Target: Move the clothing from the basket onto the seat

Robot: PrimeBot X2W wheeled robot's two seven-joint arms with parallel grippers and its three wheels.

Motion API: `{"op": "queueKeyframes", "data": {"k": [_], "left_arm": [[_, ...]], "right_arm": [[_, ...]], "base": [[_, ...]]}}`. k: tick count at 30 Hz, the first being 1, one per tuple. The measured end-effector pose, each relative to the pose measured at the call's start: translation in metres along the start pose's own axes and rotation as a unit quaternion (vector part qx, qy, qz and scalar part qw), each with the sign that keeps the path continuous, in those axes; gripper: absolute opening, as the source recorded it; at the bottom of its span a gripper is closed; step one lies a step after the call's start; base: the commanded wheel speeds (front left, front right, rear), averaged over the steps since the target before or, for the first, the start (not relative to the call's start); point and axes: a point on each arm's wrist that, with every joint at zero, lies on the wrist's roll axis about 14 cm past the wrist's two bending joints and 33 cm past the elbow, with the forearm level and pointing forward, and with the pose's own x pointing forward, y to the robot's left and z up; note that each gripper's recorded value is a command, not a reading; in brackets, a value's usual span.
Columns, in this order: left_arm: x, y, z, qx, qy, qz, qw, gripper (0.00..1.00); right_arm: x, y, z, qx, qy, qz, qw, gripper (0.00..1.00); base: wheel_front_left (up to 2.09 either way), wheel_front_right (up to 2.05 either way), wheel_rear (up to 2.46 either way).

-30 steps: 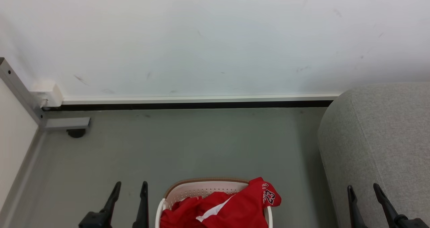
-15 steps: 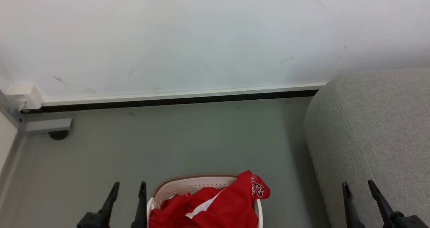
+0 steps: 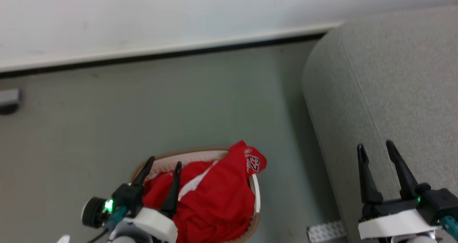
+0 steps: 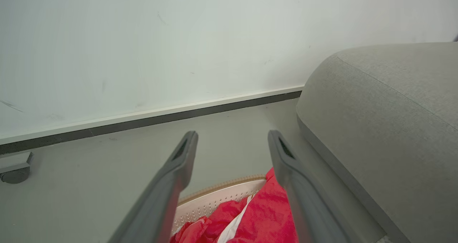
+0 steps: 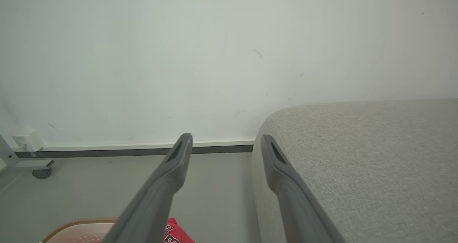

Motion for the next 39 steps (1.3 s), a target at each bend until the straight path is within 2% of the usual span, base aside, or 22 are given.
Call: {"op": "queueKeyframes", "data": {"k": [1, 6, 11, 20, 31, 32, 33, 35, 39], "left_arm": [[0.014, -0.010, -0.018, 0.005, 0.024, -0.027, 0.999, 1.00], [0.039, -0.027, -0.060, 0.009, 0.078, -0.074, 0.994, 1.00], [0.065, -0.045, -0.117, 0.025, 0.155, -0.127, 0.979, 1.00], [0.095, -0.058, -0.214, 0.038, 0.272, -0.177, 0.945, 1.00], [0.093, -0.057, -0.325, 0.043, 0.397, -0.202, 0.894, 1.00], [0.093, -0.057, -0.325, 0.043, 0.397, -0.202, 0.894, 0.47], [0.091, -0.058, -0.330, 0.041, 0.401, -0.204, 0.892, 0.00], [0.089, -0.062, -0.331, 0.033, 0.401, -0.205, 0.892, 0.00], [0.093, -0.072, -0.311, 0.016, 0.370, -0.204, 0.906, 0.00]], "right_arm": [[0.008, -0.001, -0.001, 0.004, 0.000, -0.002, 1.000, 1.00], [0.024, -0.007, -0.005, 0.006, 0.000, -0.007, 1.000, 1.00], [0.040, -0.018, -0.014, 0.007, 0.006, -0.018, 1.000, 1.00], [0.064, -0.035, -0.053, -0.002, 0.041, -0.034, 0.999, 1.00], [0.072, -0.056, -0.120, -0.012, 0.109, -0.054, 0.992, 1.00], [0.072, -0.056, -0.120, -0.012, 0.109, -0.054, 0.992, 1.00], [0.071, -0.057, -0.123, -0.013, 0.113, -0.056, 0.992, 1.00], [0.070, -0.062, -0.122, -0.016, 0.113, -0.062, 0.992, 1.00], [0.066, -0.064, -0.116, -0.014, 0.110, -0.068, 0.991, 1.00]], "base": [[0.00, 0.00, 0.00], [0.00, 0.00, 0.00], [0.00, 0.00, 0.00], [0.00, 0.00, 0.00], [0.00, 0.00, 0.00], [0.00, 0.00, 0.00], [0.00, 0.00, 0.00], [0.00, 0.00, 0.00], [0.00, 0.00, 0.00]]}}
